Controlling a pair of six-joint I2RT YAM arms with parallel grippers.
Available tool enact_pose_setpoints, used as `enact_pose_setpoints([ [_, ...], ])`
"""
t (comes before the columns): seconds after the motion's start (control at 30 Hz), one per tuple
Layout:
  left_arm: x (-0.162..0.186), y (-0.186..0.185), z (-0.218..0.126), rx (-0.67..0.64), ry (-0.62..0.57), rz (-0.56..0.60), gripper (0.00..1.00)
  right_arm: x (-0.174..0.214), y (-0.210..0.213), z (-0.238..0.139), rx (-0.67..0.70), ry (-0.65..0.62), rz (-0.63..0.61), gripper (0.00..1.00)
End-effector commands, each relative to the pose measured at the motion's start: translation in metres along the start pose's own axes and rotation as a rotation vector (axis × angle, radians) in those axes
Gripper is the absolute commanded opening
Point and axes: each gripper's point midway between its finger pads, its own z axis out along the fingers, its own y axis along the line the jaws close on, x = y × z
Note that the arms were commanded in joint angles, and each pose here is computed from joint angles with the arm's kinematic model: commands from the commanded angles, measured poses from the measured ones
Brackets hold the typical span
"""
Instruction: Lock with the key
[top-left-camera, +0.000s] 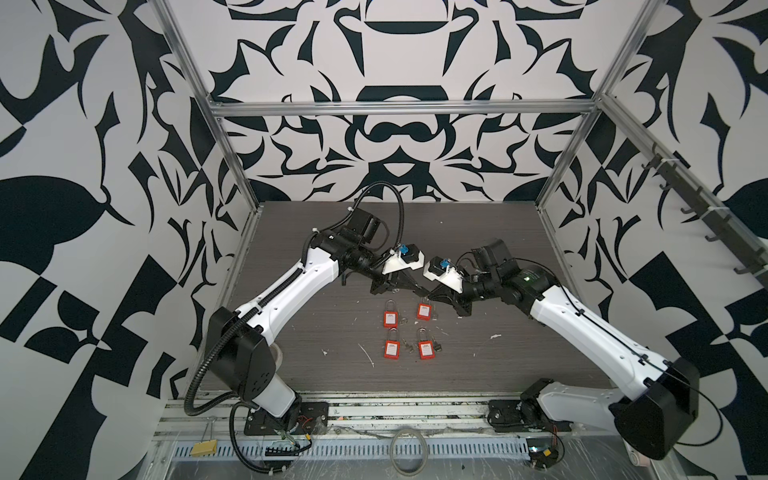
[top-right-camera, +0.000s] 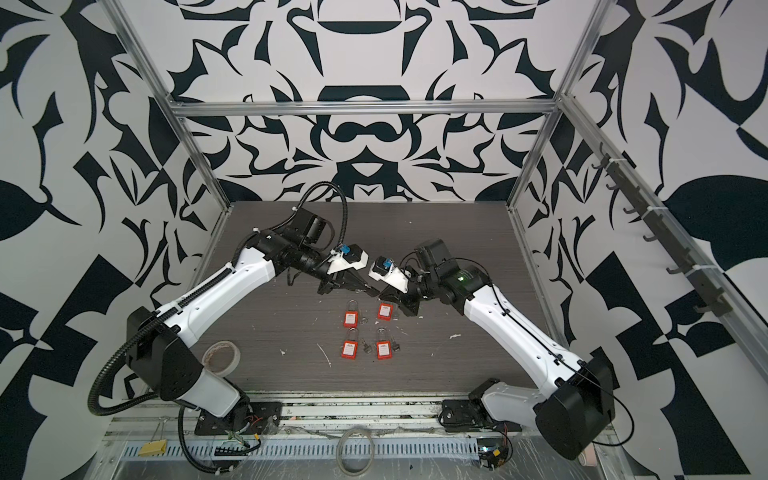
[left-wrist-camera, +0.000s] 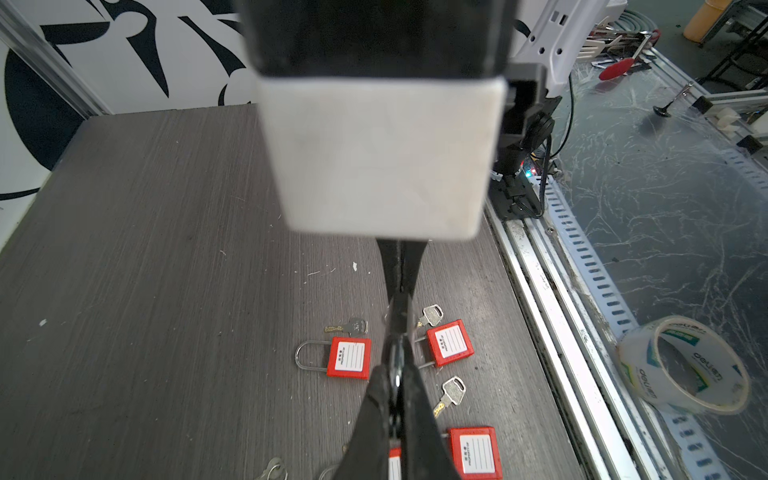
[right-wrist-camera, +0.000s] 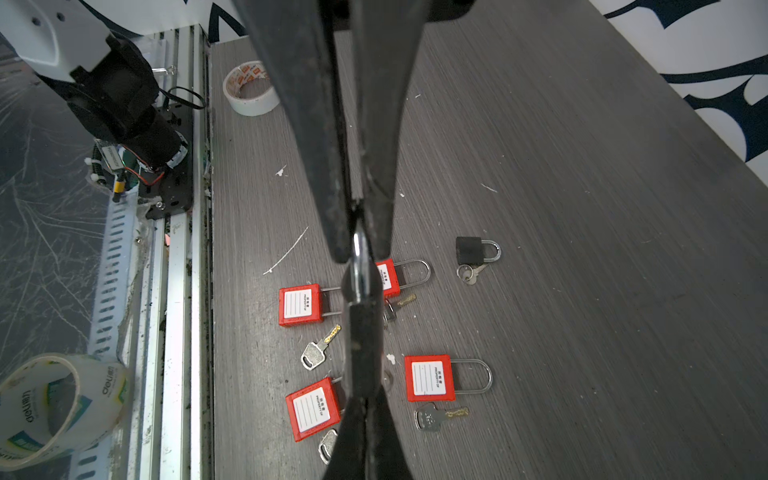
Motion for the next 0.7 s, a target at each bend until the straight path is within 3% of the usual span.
enact_pose_setpoints([
  [0.0, -0.008, 0.0, 0.0, 0.022, -0.009, 0.019, 0.0, -0.005, -0.001, -0.003, 0.009, -0.019, -0.03, 0.0],
  [0.5, 0.015, 0.037, 0.002, 0.053, 0.1, -0.024, 0.0, 0.058, 0.013, 0.01, 0.028, 0.069, 0.101, 0.0],
  [0.67, 0.04, 0.052, 0.011, 0.062, 0.219, -0.043, 0.0, 0.067, 0.0, 0.01, 0.1, 0.117, 0.138, 0.0],
])
